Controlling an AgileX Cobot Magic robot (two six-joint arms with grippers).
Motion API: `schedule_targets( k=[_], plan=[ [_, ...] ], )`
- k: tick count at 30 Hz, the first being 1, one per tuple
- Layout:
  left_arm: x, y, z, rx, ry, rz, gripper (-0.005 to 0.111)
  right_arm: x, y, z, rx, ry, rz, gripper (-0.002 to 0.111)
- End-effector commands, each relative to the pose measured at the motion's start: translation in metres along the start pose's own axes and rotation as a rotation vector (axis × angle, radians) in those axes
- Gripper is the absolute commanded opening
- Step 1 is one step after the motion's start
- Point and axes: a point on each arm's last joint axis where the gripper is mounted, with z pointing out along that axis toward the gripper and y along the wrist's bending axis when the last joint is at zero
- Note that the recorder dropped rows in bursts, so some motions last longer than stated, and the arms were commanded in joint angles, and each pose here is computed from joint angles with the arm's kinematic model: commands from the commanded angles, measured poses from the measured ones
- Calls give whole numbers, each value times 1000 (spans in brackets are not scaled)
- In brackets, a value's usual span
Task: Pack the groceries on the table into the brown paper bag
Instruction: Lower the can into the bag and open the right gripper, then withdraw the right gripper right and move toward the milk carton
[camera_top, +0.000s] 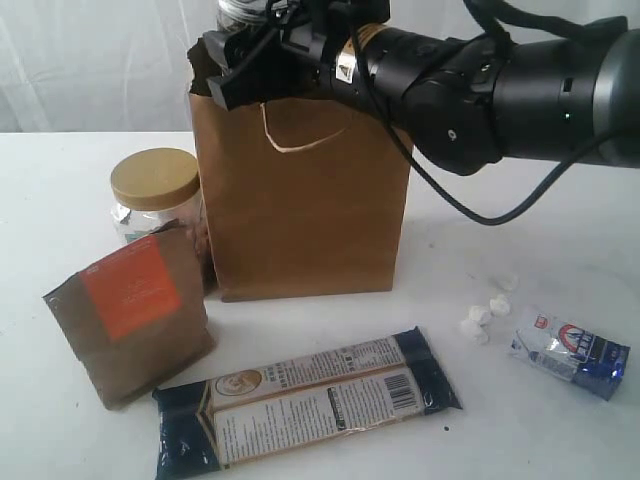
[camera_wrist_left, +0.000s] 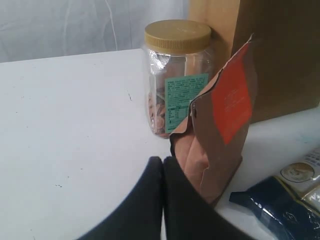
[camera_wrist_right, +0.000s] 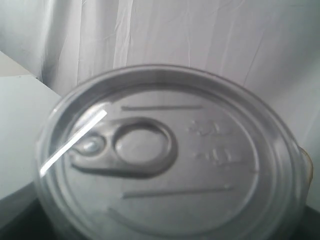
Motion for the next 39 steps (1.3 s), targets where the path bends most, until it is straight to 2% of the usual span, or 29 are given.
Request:
schedule_targets(
  k=[1, 5, 14, 26, 32, 39],
  plan=[
    [1, 0, 0, 1, -4, -4, 0, -15, -1, -2, 4, -76, 14, 64],
    [1, 0, 0, 1, -4, -4, 0, -15, -1, -2, 3, -77, 39, 66],
    [1, 0, 0, 1, -4, -4, 0, -14, -2, -2, 7, -66, 45, 87],
    [1, 0, 0, 1, -4, -4, 0, -21, -4, -11, 20, -8, 36, 87],
    [1, 0, 0, 1, -4, -4, 0, -34, -5, -21, 26, -17, 42, 87],
    [1, 0, 0, 1, -4, -4, 0, -48, -7, -62, 44, 14, 58, 86]
  ],
)
